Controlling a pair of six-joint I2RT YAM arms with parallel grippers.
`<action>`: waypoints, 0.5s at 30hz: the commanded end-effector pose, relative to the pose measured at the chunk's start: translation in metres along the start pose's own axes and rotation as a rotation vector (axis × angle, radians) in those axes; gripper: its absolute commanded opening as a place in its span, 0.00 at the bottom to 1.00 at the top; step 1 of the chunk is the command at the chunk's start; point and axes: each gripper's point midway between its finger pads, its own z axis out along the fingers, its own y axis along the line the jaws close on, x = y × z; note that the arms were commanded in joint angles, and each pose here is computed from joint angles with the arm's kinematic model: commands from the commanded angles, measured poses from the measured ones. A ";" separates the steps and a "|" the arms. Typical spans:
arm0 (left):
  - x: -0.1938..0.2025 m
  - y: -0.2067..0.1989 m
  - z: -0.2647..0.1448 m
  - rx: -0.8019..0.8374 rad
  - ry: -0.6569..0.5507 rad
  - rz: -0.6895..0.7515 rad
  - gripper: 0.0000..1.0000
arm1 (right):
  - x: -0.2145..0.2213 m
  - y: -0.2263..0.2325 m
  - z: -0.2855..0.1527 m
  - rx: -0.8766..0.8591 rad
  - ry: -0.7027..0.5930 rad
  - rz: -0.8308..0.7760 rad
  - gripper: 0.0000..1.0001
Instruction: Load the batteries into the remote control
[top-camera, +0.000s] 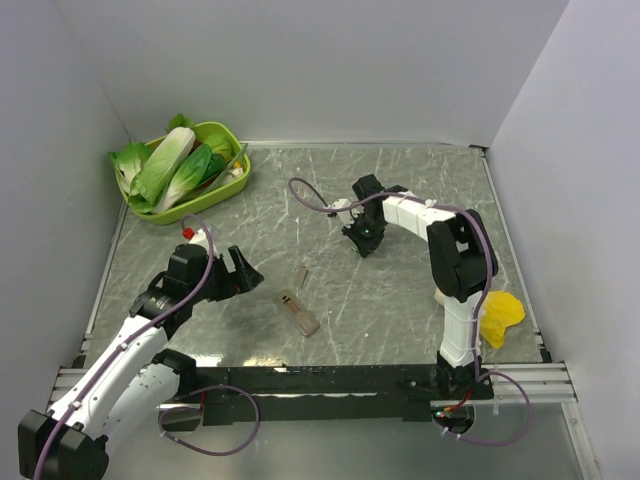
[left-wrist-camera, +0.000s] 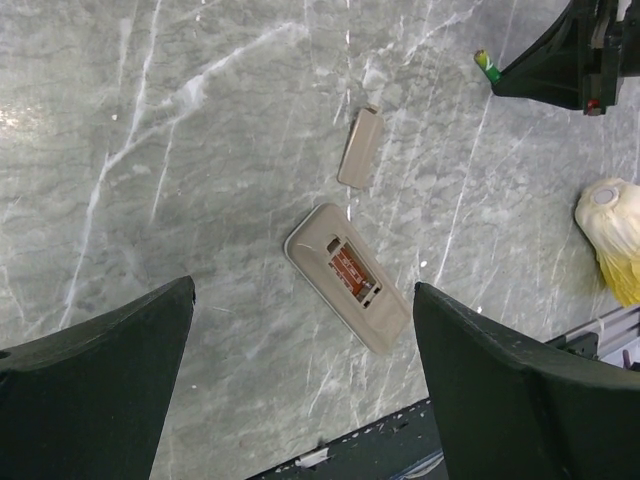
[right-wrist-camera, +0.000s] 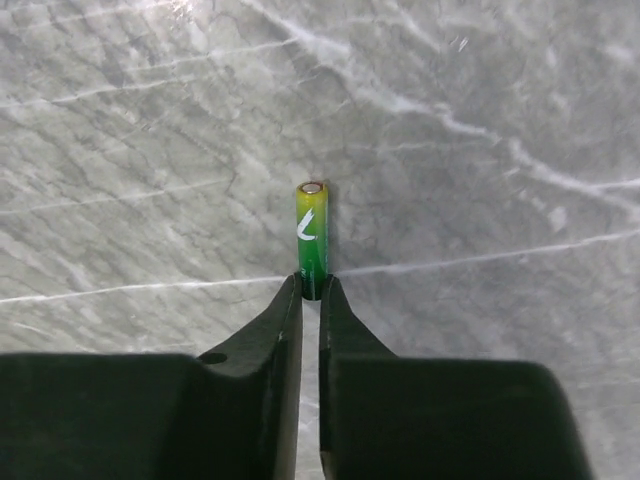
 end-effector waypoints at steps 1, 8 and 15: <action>-0.011 -0.014 -0.001 0.064 -0.041 0.008 0.94 | 0.009 0.019 -0.016 -0.056 0.002 0.058 0.00; -0.008 -0.006 0.006 0.031 -0.038 -0.028 0.91 | -0.038 0.059 -0.058 -0.072 -0.192 0.149 0.00; -0.008 -0.002 0.026 0.010 -0.032 -0.108 0.68 | -0.064 0.164 -0.076 -0.150 -0.120 0.221 0.00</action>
